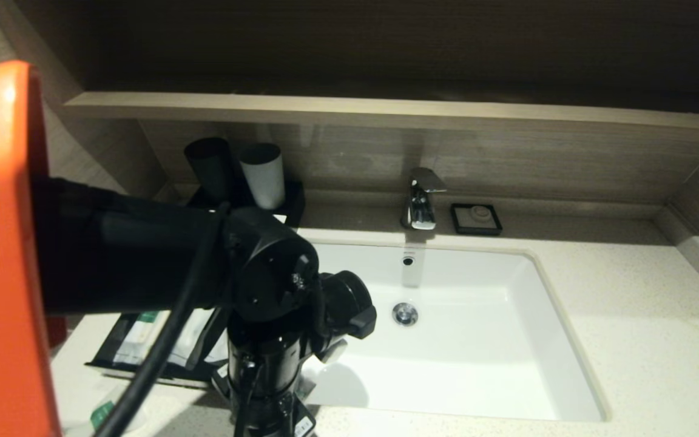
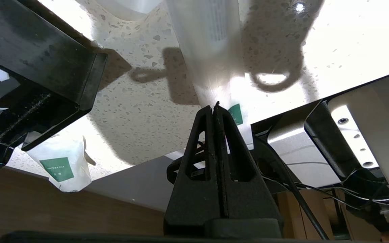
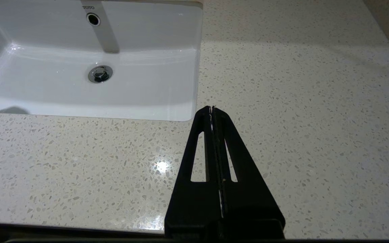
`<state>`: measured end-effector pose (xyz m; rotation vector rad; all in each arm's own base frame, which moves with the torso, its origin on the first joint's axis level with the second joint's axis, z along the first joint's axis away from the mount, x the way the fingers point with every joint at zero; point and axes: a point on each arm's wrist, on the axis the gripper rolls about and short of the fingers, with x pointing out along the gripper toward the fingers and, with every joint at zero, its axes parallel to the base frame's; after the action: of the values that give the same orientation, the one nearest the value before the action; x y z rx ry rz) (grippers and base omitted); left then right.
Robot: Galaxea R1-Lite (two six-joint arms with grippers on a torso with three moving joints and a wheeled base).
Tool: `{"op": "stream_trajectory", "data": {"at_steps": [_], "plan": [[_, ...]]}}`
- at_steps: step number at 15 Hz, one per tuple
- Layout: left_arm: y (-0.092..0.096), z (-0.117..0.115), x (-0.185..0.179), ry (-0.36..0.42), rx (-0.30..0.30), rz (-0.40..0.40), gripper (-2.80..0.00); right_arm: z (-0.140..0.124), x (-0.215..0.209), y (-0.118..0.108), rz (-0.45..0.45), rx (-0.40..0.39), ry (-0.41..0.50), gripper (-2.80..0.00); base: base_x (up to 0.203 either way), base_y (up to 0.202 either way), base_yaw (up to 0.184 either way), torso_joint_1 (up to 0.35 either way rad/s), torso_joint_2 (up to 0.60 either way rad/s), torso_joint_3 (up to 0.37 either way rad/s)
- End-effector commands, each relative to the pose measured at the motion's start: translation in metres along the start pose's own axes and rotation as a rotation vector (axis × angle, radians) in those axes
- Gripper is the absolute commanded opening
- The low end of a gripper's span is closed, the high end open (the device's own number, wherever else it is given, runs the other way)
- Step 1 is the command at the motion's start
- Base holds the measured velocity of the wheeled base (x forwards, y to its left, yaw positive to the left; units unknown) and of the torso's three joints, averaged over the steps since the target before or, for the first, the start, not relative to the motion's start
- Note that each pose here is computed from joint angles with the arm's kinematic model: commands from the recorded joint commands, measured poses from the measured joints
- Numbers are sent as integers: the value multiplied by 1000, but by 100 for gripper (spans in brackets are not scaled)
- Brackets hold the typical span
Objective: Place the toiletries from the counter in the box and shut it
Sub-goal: Pick up the bathroom toiletry
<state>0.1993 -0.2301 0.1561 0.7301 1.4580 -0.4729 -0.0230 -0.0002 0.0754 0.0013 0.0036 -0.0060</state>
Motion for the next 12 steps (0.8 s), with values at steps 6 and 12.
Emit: {"op": "stream_trajectory", "data": {"at_steps": [6, 12], "plan": [[-1, 4, 5, 1, 3, 39, 0, 0, 0, 0, 0, 0, 1, -280, 0, 0, 0, 0, 0, 0], [-3, 9, 12, 24, -4, 48, 0, 0, 0, 0, 0, 0, 1, -280, 0, 0, 0, 0, 0, 0]]}}
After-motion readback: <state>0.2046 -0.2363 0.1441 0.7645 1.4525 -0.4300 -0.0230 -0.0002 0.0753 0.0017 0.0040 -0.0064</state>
